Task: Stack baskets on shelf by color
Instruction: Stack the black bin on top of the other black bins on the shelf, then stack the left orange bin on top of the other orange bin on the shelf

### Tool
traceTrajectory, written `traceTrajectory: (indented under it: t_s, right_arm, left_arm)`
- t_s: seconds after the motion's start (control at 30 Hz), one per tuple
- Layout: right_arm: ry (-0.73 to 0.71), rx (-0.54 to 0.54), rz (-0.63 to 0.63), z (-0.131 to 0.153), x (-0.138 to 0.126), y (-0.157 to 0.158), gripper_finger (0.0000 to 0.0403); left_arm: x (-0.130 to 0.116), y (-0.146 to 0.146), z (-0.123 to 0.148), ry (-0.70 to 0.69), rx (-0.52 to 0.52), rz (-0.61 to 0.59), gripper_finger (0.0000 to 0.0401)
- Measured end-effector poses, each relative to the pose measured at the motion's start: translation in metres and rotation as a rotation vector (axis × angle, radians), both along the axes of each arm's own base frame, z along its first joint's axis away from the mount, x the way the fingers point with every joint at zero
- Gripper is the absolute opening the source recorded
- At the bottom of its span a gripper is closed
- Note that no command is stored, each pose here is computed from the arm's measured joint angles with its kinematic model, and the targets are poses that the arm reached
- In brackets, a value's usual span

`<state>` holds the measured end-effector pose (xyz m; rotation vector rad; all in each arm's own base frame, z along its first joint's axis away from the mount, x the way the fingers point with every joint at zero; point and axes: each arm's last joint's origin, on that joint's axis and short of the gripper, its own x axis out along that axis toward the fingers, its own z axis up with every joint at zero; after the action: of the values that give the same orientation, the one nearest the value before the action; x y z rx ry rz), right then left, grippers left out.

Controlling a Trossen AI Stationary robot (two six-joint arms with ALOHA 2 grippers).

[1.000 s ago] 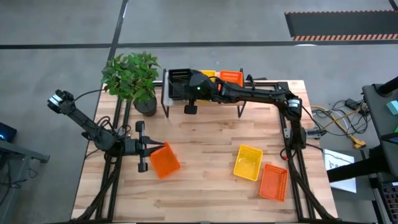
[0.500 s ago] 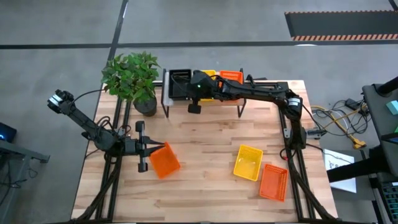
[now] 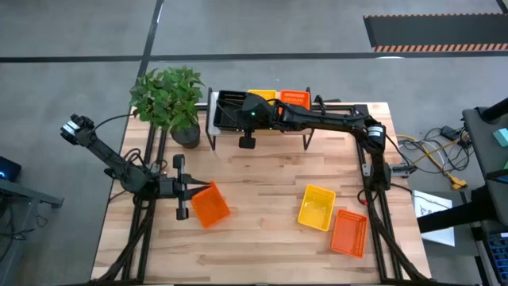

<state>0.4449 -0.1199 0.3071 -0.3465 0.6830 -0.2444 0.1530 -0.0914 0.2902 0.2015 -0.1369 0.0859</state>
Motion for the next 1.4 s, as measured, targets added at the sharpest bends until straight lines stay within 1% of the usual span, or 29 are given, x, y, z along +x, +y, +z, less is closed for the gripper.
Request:
traceTrajectory:
  t_s: [0.17, 0.3, 0.4, 0.47, 0.57, 0.63, 0.73, 0.87, 1.03, 1.17, 1.27, 1.4]
  right_arm:
    - [-0.026, 0.0, 0.026, 0.012, 0.002, 0.01, 0.0009]
    - [-0.005, 0.001, 0.074, 0.012, 0.004, 0.024, 0.0009]
    - [0.018, 0.049, 0.137, 0.009, 0.004, 0.032, 0.0009]
    - [0.047, 0.083, 0.157, 0.006, 0.002, 0.035, 0.0009]
    - [0.118, 0.097, 0.148, -0.002, -0.002, 0.035, 0.0009]
    - [0.135, 0.104, 0.129, -0.007, -0.003, 0.031, 0.0009]
    - [0.14, 0.09, 0.074, -0.009, -0.005, 0.023, 0.0009]
    - [0.111, 0.101, 0.023, -0.009, -0.004, 0.017, 0.0009]
    - [0.12, 0.053, -0.036, -0.009, -0.004, 0.015, 0.0009]
    - [0.122, 0.045, -0.037, -0.009, -0.004, 0.015, 0.0009]
    - [0.124, 0.046, -0.017, -0.008, -0.003, 0.022, 0.0009]
    - [0.118, 0.107, 0.061, -0.004, -0.004, 0.041, 0.0009]
  left_arm:
    - [0.0, 0.0, 0.0, 0.001, 0.001, 0.0, 0.0008]
    - [0.0, 0.0, 0.0, 0.001, 0.001, 0.0, 0.0008]
    - [0.0, 0.0, 0.0, 0.001, 0.001, 0.0, 0.0008]
    - [0.0, 0.0, 0.0, 0.0, 0.001, 0.0, 0.0008]
    - [0.0, 0.0, 0.0, 0.001, 0.0, 0.0, 0.0008]
    - [0.0, 0.0, 0.0, 0.001, 0.001, 0.0, 0.0008]
    - [0.0, 0.0, 0.0, 0.0, 0.0, 0.0, 0.0008]
    - [0.0, 0.0, 0.0, 0.0, 0.001, 0.0, 0.0008]
    - [0.0, 0.0, 0.0, 0.0, 0.001, 0.0, 0.0008]
    - [0.0, 0.0, 0.0, 0.001, 0.001, 0.0, 0.0008]
    - [0.0, 0.0, 0.0, 0.0, 0.001, 0.0, 0.0008]
    - [0.0, 0.0, 0.0, 0.0, 0.001, 0.0, 0.0008]
